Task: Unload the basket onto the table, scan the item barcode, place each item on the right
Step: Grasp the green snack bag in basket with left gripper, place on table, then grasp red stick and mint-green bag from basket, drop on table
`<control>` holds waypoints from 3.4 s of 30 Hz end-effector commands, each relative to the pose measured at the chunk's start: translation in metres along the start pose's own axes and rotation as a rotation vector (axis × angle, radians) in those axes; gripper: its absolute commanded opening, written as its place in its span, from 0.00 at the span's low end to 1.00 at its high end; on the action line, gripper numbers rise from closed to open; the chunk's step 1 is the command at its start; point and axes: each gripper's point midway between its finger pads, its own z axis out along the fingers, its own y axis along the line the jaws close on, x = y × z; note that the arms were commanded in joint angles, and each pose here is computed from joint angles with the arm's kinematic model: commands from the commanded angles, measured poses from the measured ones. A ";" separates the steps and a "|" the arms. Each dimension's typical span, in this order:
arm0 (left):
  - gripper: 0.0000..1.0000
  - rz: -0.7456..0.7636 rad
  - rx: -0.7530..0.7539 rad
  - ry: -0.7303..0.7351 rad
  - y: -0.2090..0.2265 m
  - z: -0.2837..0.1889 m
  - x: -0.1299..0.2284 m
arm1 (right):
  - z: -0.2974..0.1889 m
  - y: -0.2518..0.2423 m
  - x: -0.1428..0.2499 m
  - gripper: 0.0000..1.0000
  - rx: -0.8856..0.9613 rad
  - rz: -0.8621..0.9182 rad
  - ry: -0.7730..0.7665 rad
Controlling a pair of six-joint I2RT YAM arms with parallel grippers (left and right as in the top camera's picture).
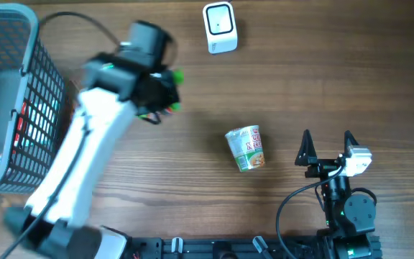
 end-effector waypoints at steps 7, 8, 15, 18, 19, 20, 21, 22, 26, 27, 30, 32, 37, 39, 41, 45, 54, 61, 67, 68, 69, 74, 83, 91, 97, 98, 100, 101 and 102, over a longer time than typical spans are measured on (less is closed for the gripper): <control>0.04 0.122 -0.170 0.246 -0.032 0.120 0.040 | 0.000 -0.002 -0.002 1.00 0.008 0.002 -0.010; 0.04 0.126 -0.164 0.260 -0.036 0.130 0.043 | 0.000 -0.002 -0.002 1.00 0.008 0.003 -0.010; 1.00 0.124 -0.166 0.260 -0.036 0.136 0.039 | 0.000 -0.002 -0.002 1.00 0.008 0.003 -0.010; 1.00 0.092 -0.098 0.148 -0.036 0.089 -0.003 | 0.000 -0.002 -0.002 1.00 0.008 0.003 -0.010; 1.00 0.073 -0.079 0.098 -0.034 0.071 -0.019 | 0.000 -0.002 -0.002 1.00 0.008 0.003 -0.010; 1.00 0.049 -0.054 0.023 -0.029 0.047 -0.042 | 0.000 -0.002 -0.002 1.00 0.008 0.003 -0.010; 1.00 -0.015 -0.034 -0.094 -0.013 0.011 -0.075 | 0.000 -0.002 -0.002 1.00 0.008 0.003 -0.010; 1.00 -0.081 -0.018 -0.186 0.007 -0.019 -0.100 | 0.000 -0.002 -0.002 1.00 0.008 0.003 -0.010; 1.00 -0.399 -0.043 -0.463 0.134 -0.105 -0.161 | 0.000 -0.002 -0.002 1.00 0.008 0.003 -0.010; 1.00 -0.493 -0.086 -0.495 0.178 -0.114 -0.165 | 0.000 -0.002 -0.002 1.00 0.008 0.003 -0.010; 1.00 -0.733 -0.215 -0.530 0.291 -0.126 -0.156 | 0.000 -0.002 -0.002 1.00 0.008 0.003 -0.010; 1.00 -0.842 -0.303 -0.529 0.370 -0.128 -0.139 | 0.000 -0.002 -0.002 1.00 0.008 0.003 -0.010; 1.00 -0.668 -0.235 -0.403 0.430 -0.086 -0.128 | 0.000 -0.002 -0.002 1.00 0.008 0.002 -0.010; 1.00 -0.557 -0.220 -0.304 0.441 -0.051 -0.123 | 0.000 -0.002 -0.002 1.00 0.008 0.003 -0.010; 1.00 -0.402 -0.079 -0.223 0.424 -0.008 -0.123 | 0.000 -0.002 -0.002 1.00 0.008 0.002 -0.010; 1.00 -0.186 0.017 -0.117 0.411 0.047 -0.102 | 0.000 -0.002 -0.002 1.00 0.008 0.003 -0.010; 1.00 0.046 0.078 -0.014 0.396 0.112 -0.061 | 0.000 -0.002 -0.002 1.00 0.008 0.003 -0.010; 1.00 0.217 0.011 0.004 0.389 0.148 -0.056 | 0.000 -0.002 -0.002 0.99 0.008 0.003 -0.010; 0.97 0.214 -0.035 0.033 0.396 0.170 -0.038 | 0.000 -0.002 -0.002 1.00 0.008 0.003 -0.010; 0.90 0.214 -0.059 0.051 0.400 0.171 -0.035 | 0.000 -0.002 -0.002 1.00 0.008 0.003 -0.010; 0.85 0.214 -0.065 0.055 0.401 0.171 -0.034 | 0.000 -0.002 -0.002 1.00 0.008 0.003 -0.010; 1.00 0.188 -0.090 0.013 0.404 0.162 -0.049 | 0.000 -0.002 -0.002 1.00 0.008 0.003 -0.010; 1.00 0.086 -0.197 -0.060 0.417 0.119 -0.073 | 0.000 -0.002 -0.002 1.00 0.008 0.003 -0.010; 1.00 0.078 -0.215 -0.077 0.421 0.107 -0.074 | 0.000 -0.002 -0.002 1.00 0.008 0.003 -0.010; 1.00 -0.019 -0.161 0.000 0.429 0.144 -0.050 | 0.000 -0.002 -0.002 1.00 0.008 0.003 -0.010; 1.00 -0.023 -0.149 0.022 0.429 0.153 -0.044 | 0.000 -0.002 -0.002 1.00 0.008 0.003 -0.010; 1.00 -0.034 -0.119 0.075 0.426 0.175 -0.029 | 0.000 -0.002 -0.002 1.00 0.008 0.002 -0.010; 1.00 -0.052 -0.102 0.096 0.424 0.185 -0.022 | 0.000 -0.002 -0.002 1.00 0.008 0.003 -0.010; 1.00 -0.070 -0.090 0.093 0.422 0.188 -0.023 | 0.000 -0.002 -0.002 1.00 0.008 0.003 -0.010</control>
